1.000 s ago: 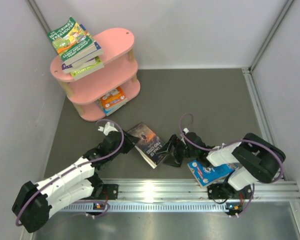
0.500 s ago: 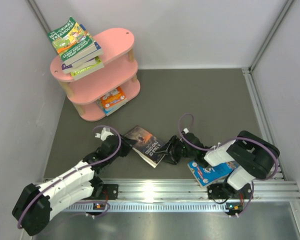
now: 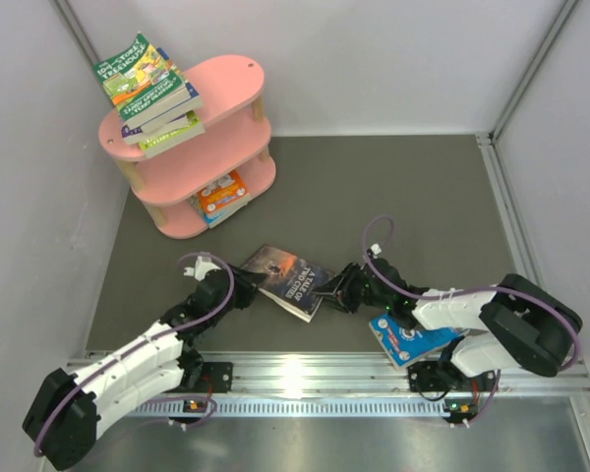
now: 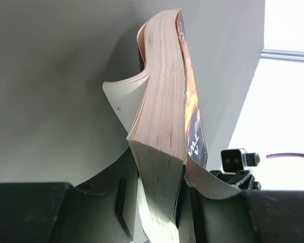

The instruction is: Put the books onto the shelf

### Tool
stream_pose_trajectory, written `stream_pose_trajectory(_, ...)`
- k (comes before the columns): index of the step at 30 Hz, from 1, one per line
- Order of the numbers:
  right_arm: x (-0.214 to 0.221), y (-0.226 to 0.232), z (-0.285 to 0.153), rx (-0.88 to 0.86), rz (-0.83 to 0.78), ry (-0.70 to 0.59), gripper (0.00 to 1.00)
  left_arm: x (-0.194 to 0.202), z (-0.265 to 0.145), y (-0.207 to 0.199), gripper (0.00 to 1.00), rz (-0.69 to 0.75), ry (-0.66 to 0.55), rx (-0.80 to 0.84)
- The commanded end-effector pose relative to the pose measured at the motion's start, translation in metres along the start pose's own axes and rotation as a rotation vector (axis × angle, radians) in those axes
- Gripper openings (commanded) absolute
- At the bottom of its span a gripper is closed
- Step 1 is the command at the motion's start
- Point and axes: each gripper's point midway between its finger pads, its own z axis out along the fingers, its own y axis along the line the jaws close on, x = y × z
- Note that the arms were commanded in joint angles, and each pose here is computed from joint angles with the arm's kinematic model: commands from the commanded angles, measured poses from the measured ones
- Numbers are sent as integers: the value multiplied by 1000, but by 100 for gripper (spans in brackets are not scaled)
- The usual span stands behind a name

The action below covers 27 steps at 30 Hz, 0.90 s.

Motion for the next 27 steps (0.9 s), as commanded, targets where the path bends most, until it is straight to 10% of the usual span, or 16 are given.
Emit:
stream_pose_trajectory(1,-19,48,-5,-108,-83,-121,0,8,-9,-41,0,-78,57,172)
stream_pose_trajectory(19,-55,105,-75,-119,-285,-365,0,7,-29,-10,98,26,58,102)
stream_pose_trajectory(27,-63,144,-106,-164,-341,-432,0,-29,-77,-33,99,313,-48,36)
